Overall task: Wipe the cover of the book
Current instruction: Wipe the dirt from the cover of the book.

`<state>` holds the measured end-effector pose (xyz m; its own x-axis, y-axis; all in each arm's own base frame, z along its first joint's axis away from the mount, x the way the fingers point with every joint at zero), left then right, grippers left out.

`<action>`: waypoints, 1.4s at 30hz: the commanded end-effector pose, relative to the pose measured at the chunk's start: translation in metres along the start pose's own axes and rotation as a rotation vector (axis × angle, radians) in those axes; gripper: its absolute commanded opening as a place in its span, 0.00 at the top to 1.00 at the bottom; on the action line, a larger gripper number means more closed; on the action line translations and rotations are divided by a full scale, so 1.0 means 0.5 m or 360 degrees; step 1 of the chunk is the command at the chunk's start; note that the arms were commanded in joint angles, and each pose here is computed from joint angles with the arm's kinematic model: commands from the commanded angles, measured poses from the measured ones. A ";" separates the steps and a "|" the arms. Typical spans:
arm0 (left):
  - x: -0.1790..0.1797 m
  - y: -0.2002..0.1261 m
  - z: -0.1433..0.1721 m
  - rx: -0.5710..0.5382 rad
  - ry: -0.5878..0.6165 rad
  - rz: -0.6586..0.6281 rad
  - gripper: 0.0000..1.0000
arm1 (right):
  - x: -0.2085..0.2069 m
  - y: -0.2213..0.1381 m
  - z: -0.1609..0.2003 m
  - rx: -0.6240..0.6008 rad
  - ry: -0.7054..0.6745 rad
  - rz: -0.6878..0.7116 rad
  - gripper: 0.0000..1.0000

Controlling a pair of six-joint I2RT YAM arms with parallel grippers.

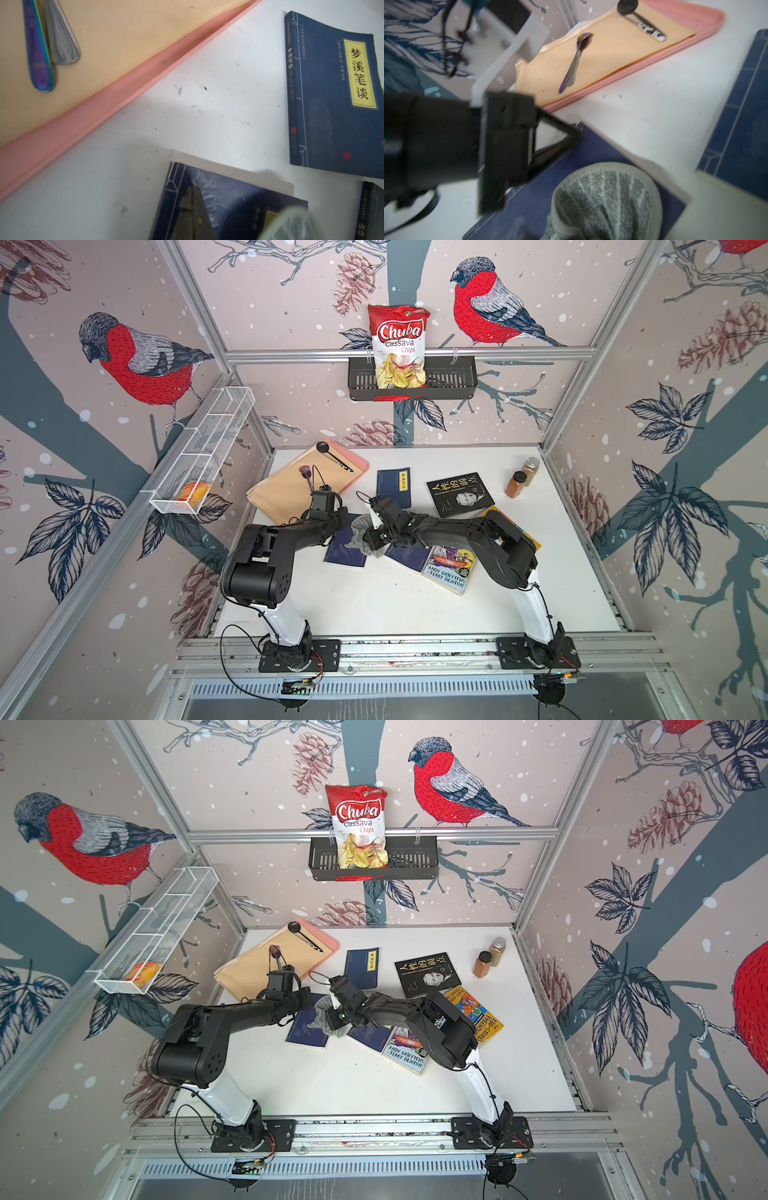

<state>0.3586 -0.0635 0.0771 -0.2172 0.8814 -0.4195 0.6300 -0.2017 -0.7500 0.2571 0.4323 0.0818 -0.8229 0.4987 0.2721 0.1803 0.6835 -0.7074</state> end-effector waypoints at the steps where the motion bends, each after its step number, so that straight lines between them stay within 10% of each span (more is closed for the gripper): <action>1: 0.037 0.003 0.058 0.0233 -0.0033 -0.0128 1.00 | 0.011 -0.012 0.055 0.0111 0.0023 0.0038 0.98; 28: 0.036 -0.027 0.089 0.0226 0.0020 -0.0302 0.83 | -0.190 0.027 -0.059 -0.0002 0.0167 0.0173 1.00; 42: 0.035 -0.026 0.085 0.0238 0.0022 -0.0387 0.91 | -0.051 -0.104 -0.025 -0.0082 -0.0092 0.0330 0.99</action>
<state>0.3421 -0.0701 0.0795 -0.2763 0.9056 -0.3218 0.6082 -0.0945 -0.7881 0.2805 0.3945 0.1142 -0.8087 0.5771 0.1138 0.3284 0.6035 -0.7266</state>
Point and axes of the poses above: each gripper's point midway between its finger pads, its own y axis out along the fingers, its own x axis along the line the jaws close on, z = x × y, the point moved 7 cm from there along -y, back along the fingers, and after that the axes turned 10 degrees about -y, right-handed, at the moved point
